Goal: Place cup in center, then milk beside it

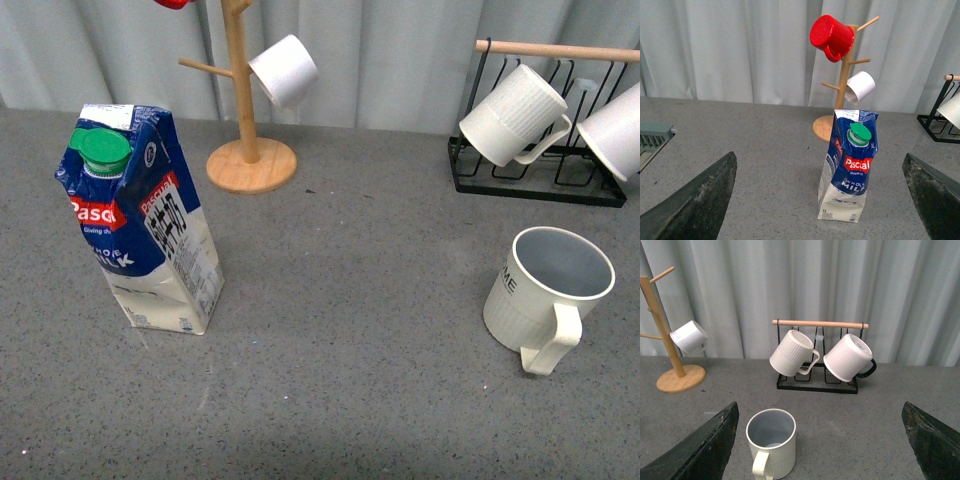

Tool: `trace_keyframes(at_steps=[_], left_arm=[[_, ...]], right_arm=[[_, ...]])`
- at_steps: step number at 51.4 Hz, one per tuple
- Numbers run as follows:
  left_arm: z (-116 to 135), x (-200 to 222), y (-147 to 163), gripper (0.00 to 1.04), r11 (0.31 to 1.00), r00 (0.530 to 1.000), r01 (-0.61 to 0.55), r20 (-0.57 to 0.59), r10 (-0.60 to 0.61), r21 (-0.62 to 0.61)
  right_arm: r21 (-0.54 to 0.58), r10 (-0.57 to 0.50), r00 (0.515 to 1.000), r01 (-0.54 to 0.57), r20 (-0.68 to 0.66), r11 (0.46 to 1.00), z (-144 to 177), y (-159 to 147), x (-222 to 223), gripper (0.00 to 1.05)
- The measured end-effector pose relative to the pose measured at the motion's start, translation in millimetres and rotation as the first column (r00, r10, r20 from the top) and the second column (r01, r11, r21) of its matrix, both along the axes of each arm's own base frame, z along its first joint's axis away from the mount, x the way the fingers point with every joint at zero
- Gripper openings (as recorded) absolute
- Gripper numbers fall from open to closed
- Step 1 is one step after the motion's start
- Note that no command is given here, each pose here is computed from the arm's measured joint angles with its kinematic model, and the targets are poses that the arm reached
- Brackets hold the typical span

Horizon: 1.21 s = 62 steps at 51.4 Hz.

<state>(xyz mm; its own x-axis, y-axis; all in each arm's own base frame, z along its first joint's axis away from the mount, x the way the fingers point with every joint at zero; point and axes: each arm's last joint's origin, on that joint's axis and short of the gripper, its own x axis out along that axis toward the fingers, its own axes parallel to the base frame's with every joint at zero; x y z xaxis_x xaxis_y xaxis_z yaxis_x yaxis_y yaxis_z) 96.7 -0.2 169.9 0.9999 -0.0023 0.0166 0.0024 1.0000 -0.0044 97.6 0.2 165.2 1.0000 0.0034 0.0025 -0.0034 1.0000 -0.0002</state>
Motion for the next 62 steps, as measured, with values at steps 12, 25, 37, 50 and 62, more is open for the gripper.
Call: trace_keyframes(at_steps=[12,25,37,50,62], left_arm=[[0.0,0.0,0.0,0.98,1.0,1.0,0.0,0.0,0.0,0.0],[0.0,0.0,0.0,0.98,1.0,1.0,0.0,0.0,0.0,0.0],[0.0,0.0,0.0,0.98,1.0,1.0,0.0,0.0,0.0,0.0],[0.0,0.0,0.0,0.98,1.0,1.0,0.0,0.0,0.0,0.0],[0.0,0.0,0.0,0.98,1.0,1.0,0.0,0.0,0.0,0.0]], right_arm=[[0.0,0.0,1.0,0.0,0.0,1.0,0.0,0.0,0.0,0.95],[0.0,0.0,1.0,0.0,0.0,1.0,0.0,0.0,0.0,0.95],[0.0,0.0,1.0,0.0,0.0,1.0,0.0,0.0,0.0,0.95],[-0.03,-0.047,0.999,0.047,0.002,0.998,0.4,-0.2,0.6,0.95],[-0.203,-0.244,0.962,0.217,-0.119,0.955,14.8,-9.3,35.4,0.95]])
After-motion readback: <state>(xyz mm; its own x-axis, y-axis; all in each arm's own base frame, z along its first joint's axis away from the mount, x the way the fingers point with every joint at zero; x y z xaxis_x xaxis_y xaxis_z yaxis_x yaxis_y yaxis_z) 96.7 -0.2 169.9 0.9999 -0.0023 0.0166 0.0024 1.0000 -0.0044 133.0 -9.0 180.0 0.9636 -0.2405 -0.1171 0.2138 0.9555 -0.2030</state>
